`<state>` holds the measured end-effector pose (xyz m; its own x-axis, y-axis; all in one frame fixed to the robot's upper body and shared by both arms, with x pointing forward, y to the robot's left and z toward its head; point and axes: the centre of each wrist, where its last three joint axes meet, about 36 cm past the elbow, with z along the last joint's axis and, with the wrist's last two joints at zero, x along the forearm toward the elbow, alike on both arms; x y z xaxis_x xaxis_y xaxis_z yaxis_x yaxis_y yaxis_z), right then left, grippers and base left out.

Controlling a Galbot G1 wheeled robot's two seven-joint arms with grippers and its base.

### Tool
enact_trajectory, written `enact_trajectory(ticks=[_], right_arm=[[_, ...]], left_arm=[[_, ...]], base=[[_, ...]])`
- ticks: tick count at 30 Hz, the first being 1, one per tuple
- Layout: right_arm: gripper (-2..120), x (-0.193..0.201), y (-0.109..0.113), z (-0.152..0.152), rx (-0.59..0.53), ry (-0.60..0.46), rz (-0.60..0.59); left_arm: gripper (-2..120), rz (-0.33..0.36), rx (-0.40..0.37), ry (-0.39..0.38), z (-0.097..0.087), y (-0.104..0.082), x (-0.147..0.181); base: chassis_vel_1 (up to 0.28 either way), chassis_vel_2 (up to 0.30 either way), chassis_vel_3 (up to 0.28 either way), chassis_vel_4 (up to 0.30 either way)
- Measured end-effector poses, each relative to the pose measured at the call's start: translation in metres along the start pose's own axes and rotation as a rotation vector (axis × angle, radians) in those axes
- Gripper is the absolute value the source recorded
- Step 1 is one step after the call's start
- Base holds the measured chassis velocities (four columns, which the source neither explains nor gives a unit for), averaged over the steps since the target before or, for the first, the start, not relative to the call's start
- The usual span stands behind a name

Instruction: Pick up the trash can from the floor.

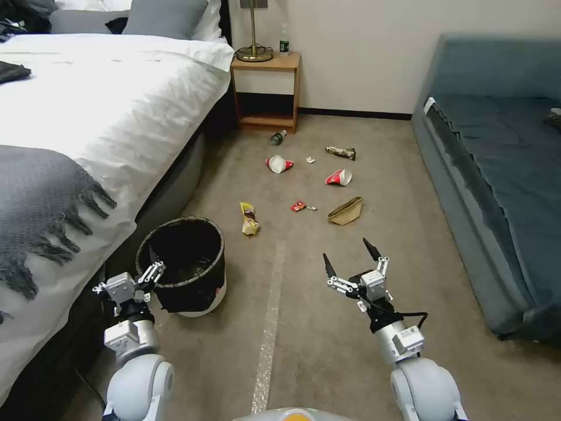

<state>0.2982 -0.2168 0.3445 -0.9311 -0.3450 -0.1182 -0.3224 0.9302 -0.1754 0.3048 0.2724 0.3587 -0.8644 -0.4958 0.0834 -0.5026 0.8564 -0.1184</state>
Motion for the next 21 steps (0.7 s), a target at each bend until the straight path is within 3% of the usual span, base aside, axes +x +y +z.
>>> enact_trajectory(ticks=[1,3,5,7,13,21], right_arm=[[100,0.0,0.0,0.0,0.0,0.0,0.0],[100,0.0,-0.002,0.002,0.002,0.0,-0.003],[100,0.0,-0.002,0.002,0.001,-0.001,-0.003],[100,0.0,-0.004,0.006,-0.002,-0.002,-0.011],[100,0.001,-0.006,0.011,-0.006,-0.002,-0.016],[100,0.003,-0.01,0.012,-0.008,-0.005,-0.014]], left_arm=[[100,0.0,0.0,0.0,0.0,0.0,0.0],[100,-0.018,0.06,0.092,-0.009,-0.002,-0.008],[100,-0.018,0.069,0.106,-0.01,-0.002,-0.01],[100,-0.021,0.137,0.183,-0.016,-0.005,-0.02],[100,-0.01,0.217,0.292,-0.018,-0.011,-0.032],[100,-0.032,0.241,0.383,-0.01,-0.011,-0.041]], base=[[0.0,0.0,0.0,0.0],[0.0,0.0,0.0,0.0],[0.0,0.0,0.0,0.0],[0.0,0.0,0.0,0.0],[0.0,0.0,0.0,0.0],[0.0,0.0,0.0,0.0]])
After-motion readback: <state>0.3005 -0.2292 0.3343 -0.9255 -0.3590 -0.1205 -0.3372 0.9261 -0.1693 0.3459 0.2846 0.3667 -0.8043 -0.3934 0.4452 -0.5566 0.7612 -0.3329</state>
